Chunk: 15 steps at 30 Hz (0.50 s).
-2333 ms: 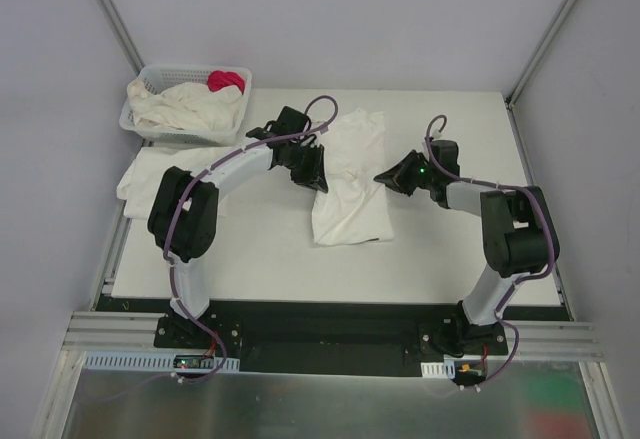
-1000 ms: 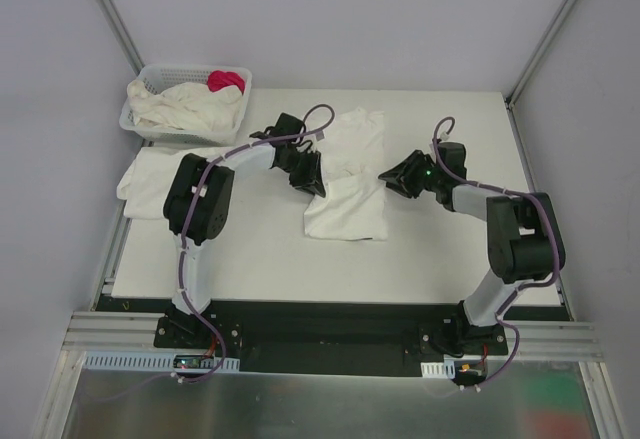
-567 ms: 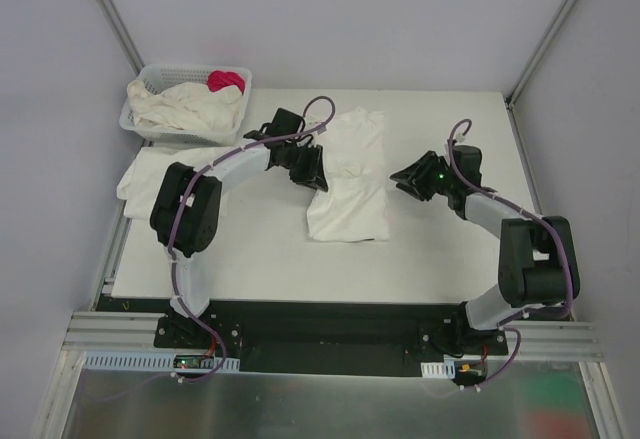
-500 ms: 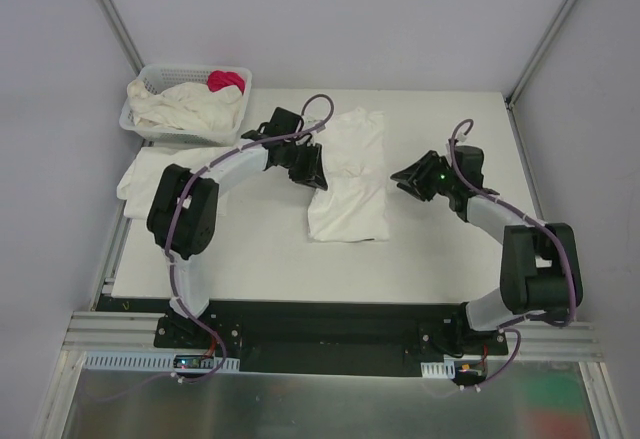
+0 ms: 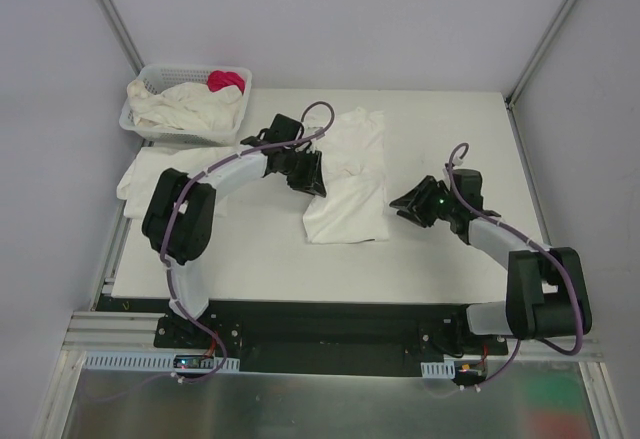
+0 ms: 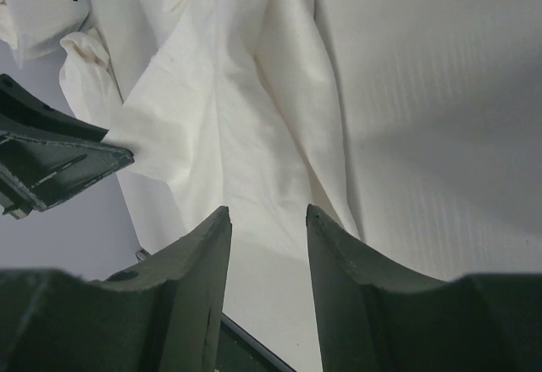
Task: Fold and stack the t-shirts
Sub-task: Grab one side of the 2/3 rectangular tshirt with both arms
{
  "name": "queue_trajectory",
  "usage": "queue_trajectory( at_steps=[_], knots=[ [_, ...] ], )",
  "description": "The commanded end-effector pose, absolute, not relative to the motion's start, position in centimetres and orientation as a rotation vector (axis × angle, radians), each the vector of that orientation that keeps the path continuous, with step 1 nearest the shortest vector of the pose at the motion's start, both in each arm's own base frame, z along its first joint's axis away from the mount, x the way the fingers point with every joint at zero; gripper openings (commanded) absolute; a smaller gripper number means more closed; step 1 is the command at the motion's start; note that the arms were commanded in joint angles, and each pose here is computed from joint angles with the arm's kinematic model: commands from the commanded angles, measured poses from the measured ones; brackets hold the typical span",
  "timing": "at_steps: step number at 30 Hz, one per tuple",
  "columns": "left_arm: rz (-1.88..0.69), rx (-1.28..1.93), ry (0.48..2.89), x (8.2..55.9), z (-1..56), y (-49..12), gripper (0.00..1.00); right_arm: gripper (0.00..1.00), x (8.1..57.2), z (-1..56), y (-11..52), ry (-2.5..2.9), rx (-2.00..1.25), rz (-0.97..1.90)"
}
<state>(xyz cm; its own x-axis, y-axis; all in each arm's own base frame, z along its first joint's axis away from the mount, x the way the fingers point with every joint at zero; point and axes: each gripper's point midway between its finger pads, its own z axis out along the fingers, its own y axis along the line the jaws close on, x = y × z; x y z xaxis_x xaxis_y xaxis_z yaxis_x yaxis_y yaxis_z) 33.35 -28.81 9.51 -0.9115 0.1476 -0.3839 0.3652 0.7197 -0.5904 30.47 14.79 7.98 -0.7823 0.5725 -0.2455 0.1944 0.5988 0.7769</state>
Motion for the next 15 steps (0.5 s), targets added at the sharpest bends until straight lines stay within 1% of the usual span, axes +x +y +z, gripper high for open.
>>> queue_trajectory(
  at_steps=[1, 2, 4, 6, 8, 9, 10, 11, 13, 14, 15],
  knots=[
    [-0.965, 0.435, 2.573, 35.0, 9.7, -29.5, 0.25, 0.43, 30.5, 10.3, 16.3, 2.297, 0.488, 1.132],
    [-0.964, 0.439, 2.570, 35.2, 9.4, -29.7, 0.29, 0.42, 30.5, 10.6, 16.6, 2.289, 0.475, 1.144],
    [-0.956, 0.447, 2.568, 35.6, 8.9, -29.7, 0.32, 0.38, 30.7, 11.7, 17.5, 2.275, 0.437, 1.164],
    [-0.956, 0.448, 2.572, 36.0, 8.5, -30.0, 0.32, 0.33, 30.8, 12.7, 18.9, 2.266, 0.379, 1.183],
    [-0.961, 0.447, 2.579, 36.5, 8.0, -30.3, 0.32, 0.31, 31.2, 12.7, 19.6, 2.275, 0.361, 1.170],
    [-0.970, 0.445, 2.583, 36.5, 7.8, -30.4, 0.32, 0.28, 31.3, 12.6, 20.3, 2.277, 0.339, 1.166],
    [-0.976, 0.445, 2.577, 36.8, 7.9, -30.6, 0.32, 0.27, 32.3, 12.7, 20.4, 2.263, 0.338, 1.134],
    [-0.980, 0.443, 2.582, 36.9, 7.6, -30.8, 0.32, 0.26, 32.8, 11.3, 20.7, 2.297, 0.351, 1.125],
    [-0.982, 0.448, 2.580, 37.1, 7.5, -30.9, 0.32, 0.23, 34.5, 11.5, 21.8, 2.290, 0.350, 1.169],
    [-0.982, 0.447, 2.585, 37.1, 7.3, -30.9, 0.32, 0.23, 35.3, 9.8, 22.2, 2.316, 0.373, 1.170],
    [-0.981, 0.449, 2.583, 37.2, 7.3, -31.0, 0.32, 0.21, 35.9, 9.4, 22.5, 2.322, 0.383, 1.174]
  ],
)
